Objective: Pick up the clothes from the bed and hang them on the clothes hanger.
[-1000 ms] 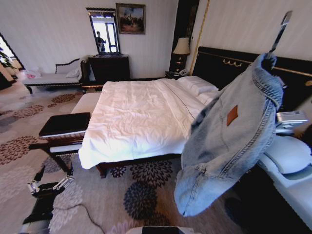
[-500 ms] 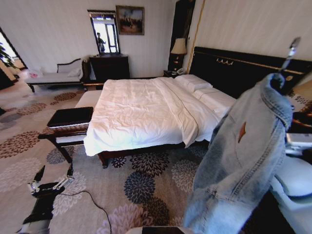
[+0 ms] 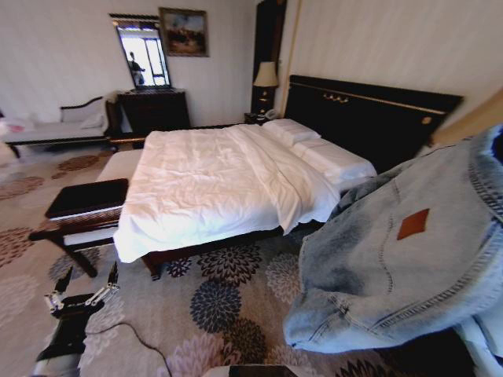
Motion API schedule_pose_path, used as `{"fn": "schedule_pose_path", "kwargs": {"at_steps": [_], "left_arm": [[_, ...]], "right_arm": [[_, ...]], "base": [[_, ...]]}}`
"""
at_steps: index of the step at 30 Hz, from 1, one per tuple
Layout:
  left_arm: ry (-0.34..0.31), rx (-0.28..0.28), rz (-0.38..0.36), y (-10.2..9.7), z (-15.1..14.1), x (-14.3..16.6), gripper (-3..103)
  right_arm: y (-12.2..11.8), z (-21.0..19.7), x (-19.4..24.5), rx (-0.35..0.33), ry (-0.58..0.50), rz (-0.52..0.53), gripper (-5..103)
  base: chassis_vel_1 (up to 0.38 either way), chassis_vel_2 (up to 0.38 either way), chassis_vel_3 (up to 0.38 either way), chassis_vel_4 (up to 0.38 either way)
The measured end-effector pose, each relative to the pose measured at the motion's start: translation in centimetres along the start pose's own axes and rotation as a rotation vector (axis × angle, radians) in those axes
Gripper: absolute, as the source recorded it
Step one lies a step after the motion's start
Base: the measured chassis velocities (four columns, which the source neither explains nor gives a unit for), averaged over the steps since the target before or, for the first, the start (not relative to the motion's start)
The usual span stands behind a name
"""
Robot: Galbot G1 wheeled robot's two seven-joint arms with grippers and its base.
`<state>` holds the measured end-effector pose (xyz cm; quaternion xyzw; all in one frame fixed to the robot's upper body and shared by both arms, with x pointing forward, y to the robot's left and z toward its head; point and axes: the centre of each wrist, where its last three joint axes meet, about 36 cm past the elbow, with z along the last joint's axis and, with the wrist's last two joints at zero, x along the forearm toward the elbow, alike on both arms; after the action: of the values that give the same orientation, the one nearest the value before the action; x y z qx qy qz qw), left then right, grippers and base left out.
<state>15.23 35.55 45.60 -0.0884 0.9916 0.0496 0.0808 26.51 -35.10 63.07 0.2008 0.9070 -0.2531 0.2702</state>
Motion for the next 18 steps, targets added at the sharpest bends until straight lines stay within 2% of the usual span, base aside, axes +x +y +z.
{"fn": "schedule_pose_path", "kwargs": {"at_steps": [6, 18], "left_arm": [[0.0, 0.0, 0.0, 0.0, 0.0, 0.0, 100], [0.0, 0.0, 0.0, 0.0, 0.0, 0.0, 100]], "right_arm": [[-1.4, 0.3, 0.7, 0.035, 0.015, 0.021, 19], [-2.0, 1.2, 2.6, 0.043, 0.077, 0.048, 19]], "base": [[-0.109, -0.097, -0.111, -0.126], [-0.13, -0.136, -0.119, -0.128]]}}
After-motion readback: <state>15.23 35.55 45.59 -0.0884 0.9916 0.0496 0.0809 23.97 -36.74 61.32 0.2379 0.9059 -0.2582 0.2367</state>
